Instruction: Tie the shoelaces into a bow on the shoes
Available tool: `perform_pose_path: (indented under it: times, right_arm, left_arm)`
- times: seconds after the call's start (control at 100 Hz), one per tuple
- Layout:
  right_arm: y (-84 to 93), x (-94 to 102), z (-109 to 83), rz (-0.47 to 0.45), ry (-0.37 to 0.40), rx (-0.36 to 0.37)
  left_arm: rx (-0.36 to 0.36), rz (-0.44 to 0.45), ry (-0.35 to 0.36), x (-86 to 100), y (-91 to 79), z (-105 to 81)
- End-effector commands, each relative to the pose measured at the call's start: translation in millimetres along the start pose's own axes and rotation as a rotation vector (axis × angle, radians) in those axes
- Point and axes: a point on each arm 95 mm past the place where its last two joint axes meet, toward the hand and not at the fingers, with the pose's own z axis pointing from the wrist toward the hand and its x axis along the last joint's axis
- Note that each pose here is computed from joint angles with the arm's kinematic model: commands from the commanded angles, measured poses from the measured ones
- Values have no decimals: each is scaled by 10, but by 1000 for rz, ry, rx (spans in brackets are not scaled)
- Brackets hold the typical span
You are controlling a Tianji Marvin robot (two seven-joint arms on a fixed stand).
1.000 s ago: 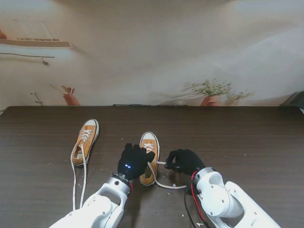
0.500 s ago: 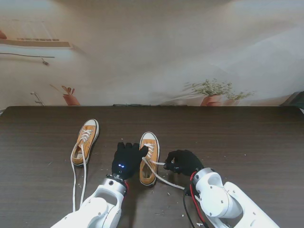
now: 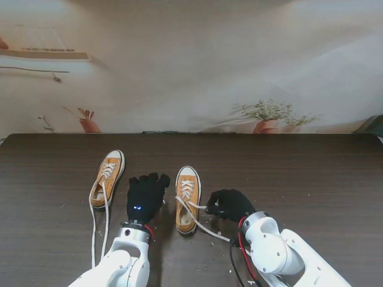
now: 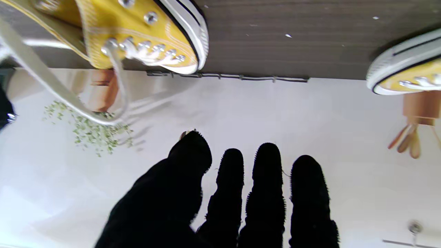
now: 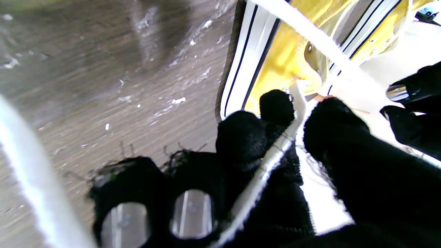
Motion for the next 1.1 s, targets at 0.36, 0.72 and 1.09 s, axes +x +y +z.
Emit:
perform_pose_path:
  times: [0.36, 0.72, 1.09]
  right_arm:
    - [-54, 17, 20, -8, 6, 29]
    - [-91, 36, 34, -12, 8, 42]
    - [-105, 53, 46, -11, 11, 44]
  left_arm:
    - [98, 70, -147, -361, -140, -119]
    - [161, 126, -229, -620, -275, -195]
    - [188, 160, -278, -858, -357, -211]
